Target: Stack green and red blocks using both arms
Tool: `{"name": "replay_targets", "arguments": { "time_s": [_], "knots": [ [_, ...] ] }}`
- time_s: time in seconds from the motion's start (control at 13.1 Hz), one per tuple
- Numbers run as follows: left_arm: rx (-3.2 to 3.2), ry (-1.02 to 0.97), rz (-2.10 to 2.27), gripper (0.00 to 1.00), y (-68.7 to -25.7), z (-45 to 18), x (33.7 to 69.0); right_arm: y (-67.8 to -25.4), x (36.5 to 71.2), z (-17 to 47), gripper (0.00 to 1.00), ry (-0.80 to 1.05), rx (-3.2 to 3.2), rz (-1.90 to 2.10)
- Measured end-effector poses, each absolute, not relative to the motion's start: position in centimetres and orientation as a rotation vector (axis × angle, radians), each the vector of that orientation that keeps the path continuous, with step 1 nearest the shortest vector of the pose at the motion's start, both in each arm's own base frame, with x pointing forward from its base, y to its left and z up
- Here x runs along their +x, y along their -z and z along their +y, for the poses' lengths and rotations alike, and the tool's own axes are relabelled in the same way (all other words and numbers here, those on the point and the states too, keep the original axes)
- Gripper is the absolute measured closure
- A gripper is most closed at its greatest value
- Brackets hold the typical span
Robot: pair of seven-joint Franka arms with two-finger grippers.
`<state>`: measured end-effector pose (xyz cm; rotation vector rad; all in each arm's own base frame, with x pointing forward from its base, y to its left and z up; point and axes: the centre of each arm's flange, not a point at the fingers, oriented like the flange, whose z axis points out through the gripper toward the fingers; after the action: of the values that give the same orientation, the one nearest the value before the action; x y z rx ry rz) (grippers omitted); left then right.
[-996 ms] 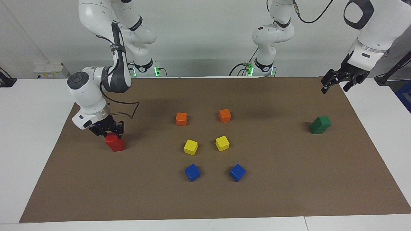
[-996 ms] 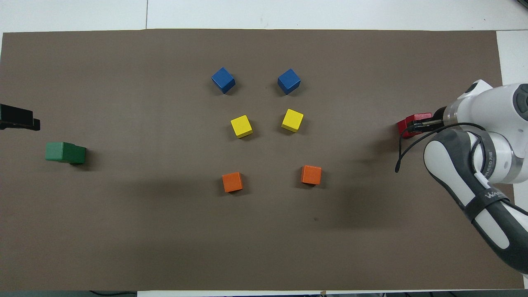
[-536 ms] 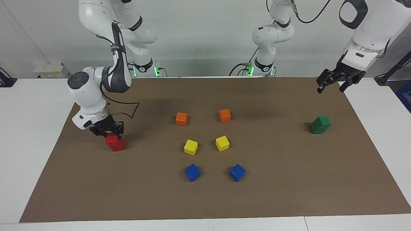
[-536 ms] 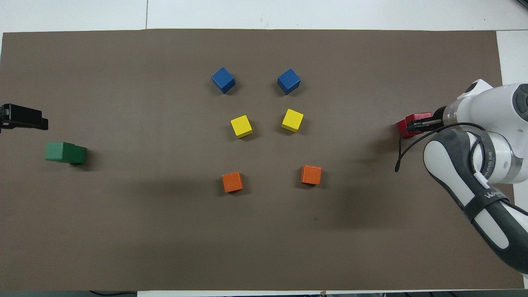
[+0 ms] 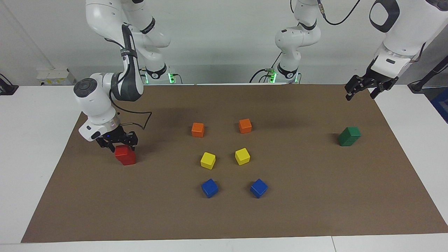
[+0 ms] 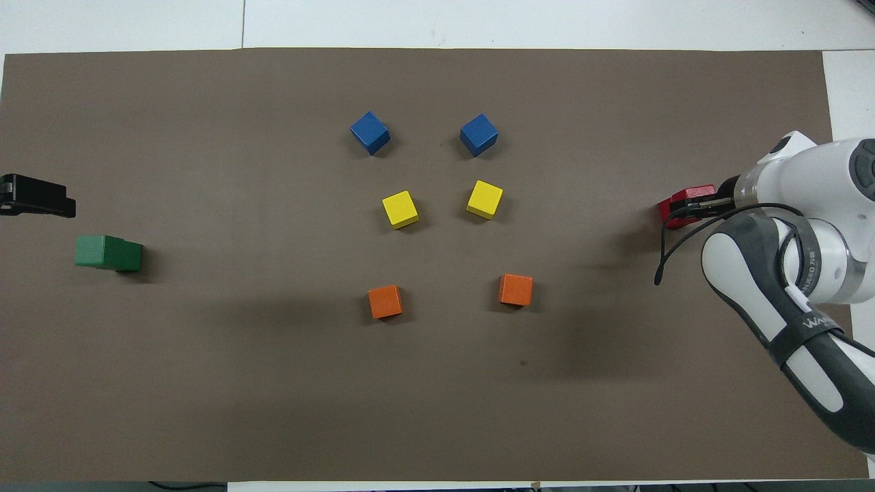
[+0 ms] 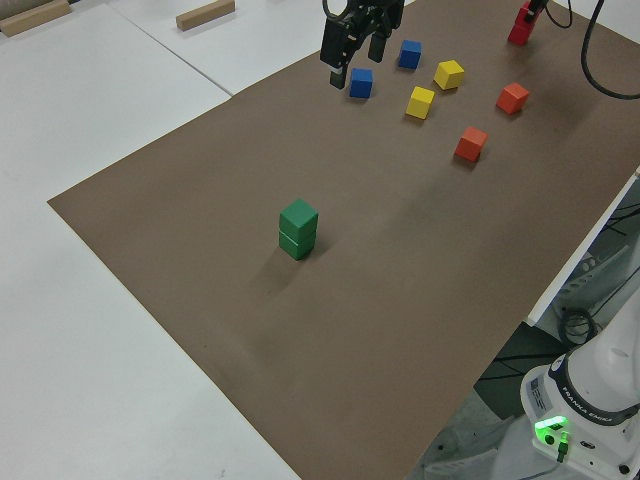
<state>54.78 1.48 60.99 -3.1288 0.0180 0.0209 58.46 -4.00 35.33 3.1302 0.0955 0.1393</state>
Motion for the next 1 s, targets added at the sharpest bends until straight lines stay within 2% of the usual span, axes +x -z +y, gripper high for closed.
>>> {"name": "replay_targets", "arguments": {
  "time_s": [0.23, 0.31, 0.46, 0.77, 1.0],
  "knots": [
    [-3.129, -0.025, 0.018, 0.0, -61.0, 1.5, 54.8, -35.7, 58.5, -3.4, 0.1, -0.11, 3.134, 0.098],
    [-3.129, -0.025, 0.018, 0.0, -61.0, 1.5, 54.8, -36.4, 58.7, -2.7, 0.05, -0.08, 3.137, 0.088],
    [-3.129, -0.025, 0.021, 0.0, -61.0, 1.4, 54.8, -39.7, 59.2, -1.0, 0.0, -0.025, 3.14, 0.044],
    [-3.129, -0.025, 0.024, 0.0, -61.0, 1.3, 54.8, -48.3, 57.5, 0.6, 0.0, -0.02, 3.128, 0.051],
    [-3.129, -0.025, 0.026, 0.0, -61.0, 1.2, 54.8, -52.2, 56.2, 1.0, 0.0, 0.001, 3.123, 0.058]
  ]
}}
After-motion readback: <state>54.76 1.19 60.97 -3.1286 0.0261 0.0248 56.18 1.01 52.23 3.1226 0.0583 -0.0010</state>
